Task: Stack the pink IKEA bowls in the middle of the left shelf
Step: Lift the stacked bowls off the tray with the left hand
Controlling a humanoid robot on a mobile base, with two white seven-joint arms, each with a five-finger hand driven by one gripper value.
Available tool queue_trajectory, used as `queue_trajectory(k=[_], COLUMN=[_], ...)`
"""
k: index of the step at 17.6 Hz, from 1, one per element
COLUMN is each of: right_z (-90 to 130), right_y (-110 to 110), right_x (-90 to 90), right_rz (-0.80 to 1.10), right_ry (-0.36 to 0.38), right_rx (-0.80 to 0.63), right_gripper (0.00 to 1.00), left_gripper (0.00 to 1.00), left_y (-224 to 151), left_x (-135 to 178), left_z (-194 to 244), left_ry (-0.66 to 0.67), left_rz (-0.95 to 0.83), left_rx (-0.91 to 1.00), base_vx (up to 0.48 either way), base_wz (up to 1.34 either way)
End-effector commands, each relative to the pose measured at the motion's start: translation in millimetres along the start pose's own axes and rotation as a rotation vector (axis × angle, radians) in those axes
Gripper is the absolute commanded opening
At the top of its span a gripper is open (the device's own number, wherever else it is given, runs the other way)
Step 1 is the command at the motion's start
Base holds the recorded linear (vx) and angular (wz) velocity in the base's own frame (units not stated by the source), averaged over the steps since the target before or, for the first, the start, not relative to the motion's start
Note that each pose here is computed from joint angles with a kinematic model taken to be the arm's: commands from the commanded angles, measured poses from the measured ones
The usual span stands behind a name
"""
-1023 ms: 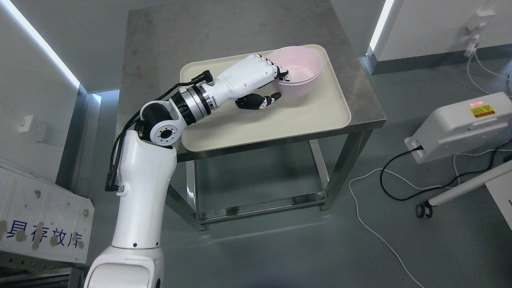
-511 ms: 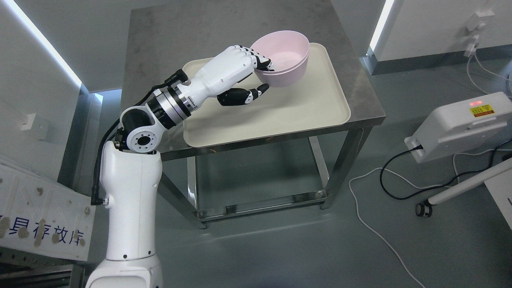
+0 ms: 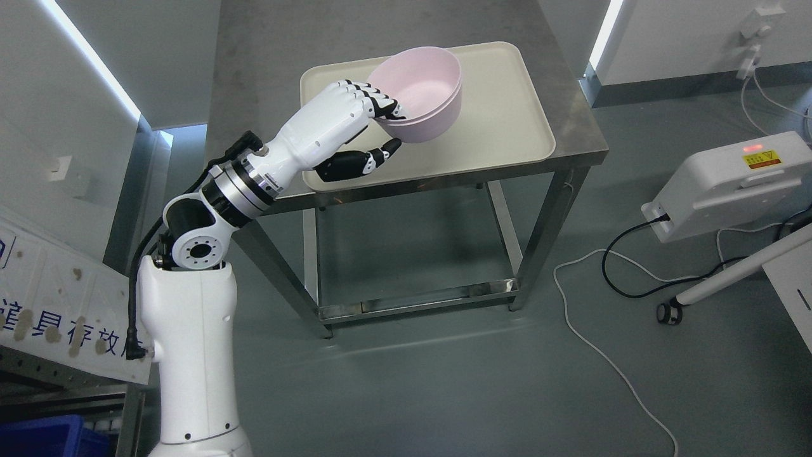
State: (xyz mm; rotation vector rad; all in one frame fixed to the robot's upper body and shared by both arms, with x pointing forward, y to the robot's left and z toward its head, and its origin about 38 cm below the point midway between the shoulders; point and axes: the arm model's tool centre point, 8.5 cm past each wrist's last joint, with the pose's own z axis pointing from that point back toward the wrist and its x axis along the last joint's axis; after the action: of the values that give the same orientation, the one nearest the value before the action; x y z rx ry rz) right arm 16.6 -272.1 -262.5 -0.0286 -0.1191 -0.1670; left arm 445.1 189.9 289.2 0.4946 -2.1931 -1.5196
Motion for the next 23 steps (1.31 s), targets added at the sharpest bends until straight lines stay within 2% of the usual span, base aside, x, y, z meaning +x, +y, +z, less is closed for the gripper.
queue_trajectory(k=[1,9,15,23], right_z=[0.7,0.7,0.7,0.7], right_y=[-11.3,-11.4,-11.3,-11.4], right_x=[2.0,2.0,2.0,2.0], right_rz=[0.003,0.003,0.003,0.003], right_ry=[-0.003,-0.003,-0.003,-0.003], right_rx=[-0.019,-0.021,-0.019,-0.021], right_gripper=[1.00,1.00,1.00,1.00], left_gripper=[0.02,0.02,0.03,0.03], left_y=[7.8,2.7,9.3,8.7], left_x=[-5.5,-4.7,-13.9,-11.7], left_z=[33.7,40.5,61.9,64.4], left_ry=[0.069,0.076,0.123,0.124], left_rz=[-0.024,-0.009,0.010,0.007], left_rx=[0.038,0.040,0.090,0.091], base_vx=[-0.152,-0.171,-0.273,-0.246], base_wz=[-0.06,-0.16,0.24,0.19])
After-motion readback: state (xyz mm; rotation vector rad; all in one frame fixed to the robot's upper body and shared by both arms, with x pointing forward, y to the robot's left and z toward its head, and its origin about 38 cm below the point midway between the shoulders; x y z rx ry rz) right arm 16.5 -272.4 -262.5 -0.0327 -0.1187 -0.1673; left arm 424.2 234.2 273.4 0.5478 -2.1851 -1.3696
